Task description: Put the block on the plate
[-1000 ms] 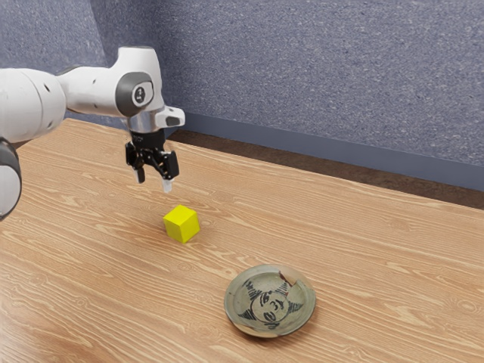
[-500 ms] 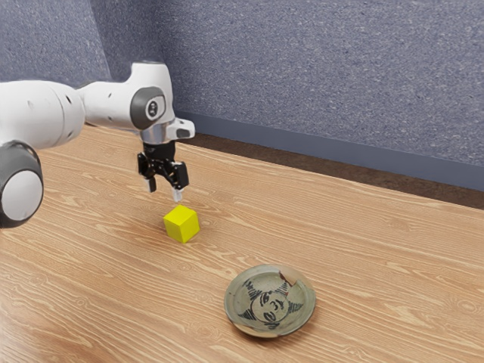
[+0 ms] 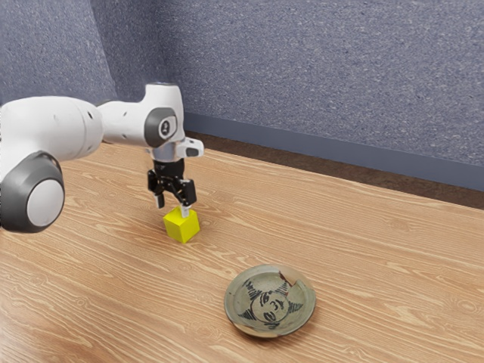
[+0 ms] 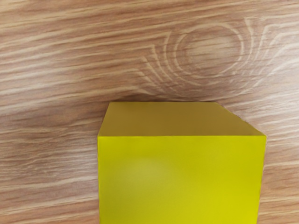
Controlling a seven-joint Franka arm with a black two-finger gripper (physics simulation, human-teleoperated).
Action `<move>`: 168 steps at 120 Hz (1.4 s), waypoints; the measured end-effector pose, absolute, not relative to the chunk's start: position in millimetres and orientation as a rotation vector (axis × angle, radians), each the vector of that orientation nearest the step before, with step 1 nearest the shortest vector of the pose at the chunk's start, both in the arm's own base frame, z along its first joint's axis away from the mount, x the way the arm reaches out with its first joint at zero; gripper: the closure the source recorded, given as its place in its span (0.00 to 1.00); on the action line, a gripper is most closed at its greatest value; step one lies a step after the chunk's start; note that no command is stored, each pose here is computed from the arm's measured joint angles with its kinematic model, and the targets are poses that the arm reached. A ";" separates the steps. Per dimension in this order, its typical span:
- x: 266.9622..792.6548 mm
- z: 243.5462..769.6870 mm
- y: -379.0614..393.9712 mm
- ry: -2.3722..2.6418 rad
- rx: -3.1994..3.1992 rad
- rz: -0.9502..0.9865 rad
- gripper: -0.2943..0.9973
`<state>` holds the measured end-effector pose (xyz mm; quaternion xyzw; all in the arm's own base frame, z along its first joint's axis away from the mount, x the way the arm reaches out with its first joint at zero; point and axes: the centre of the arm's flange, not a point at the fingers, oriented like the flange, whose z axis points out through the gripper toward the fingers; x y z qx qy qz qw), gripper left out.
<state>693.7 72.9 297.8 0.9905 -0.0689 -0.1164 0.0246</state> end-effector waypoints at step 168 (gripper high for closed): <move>705.6 388.0 35.9 -0.325 3.104 -0.224 0.47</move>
